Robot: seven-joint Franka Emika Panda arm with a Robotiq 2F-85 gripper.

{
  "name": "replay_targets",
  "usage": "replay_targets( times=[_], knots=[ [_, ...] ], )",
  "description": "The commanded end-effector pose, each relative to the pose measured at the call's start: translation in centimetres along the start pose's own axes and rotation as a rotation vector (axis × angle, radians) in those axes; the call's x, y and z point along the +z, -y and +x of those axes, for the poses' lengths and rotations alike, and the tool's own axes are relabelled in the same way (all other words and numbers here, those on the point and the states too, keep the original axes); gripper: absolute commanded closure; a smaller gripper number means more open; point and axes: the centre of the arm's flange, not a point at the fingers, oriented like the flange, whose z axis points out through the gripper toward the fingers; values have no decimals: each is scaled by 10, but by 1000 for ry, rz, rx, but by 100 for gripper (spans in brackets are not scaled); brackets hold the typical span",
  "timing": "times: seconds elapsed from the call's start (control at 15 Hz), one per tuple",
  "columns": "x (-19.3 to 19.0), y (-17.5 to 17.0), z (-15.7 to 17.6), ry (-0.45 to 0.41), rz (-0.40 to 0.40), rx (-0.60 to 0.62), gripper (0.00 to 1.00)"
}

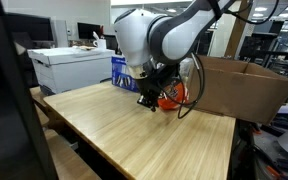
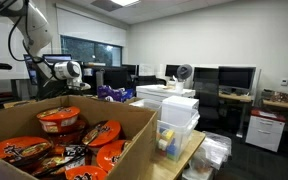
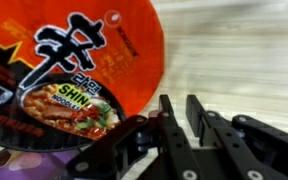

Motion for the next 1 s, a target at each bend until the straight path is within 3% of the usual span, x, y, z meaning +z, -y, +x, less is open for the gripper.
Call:
replay_targets(
  times=[0.0, 0.47, 0.93],
  knots=[
    [1, -5, -3, 13, 36, -30, 96],
    [9, -12, -2, 71, 31, 3, 96],
    [19, -21, -3, 173, -37, 54, 96]
  ],
)
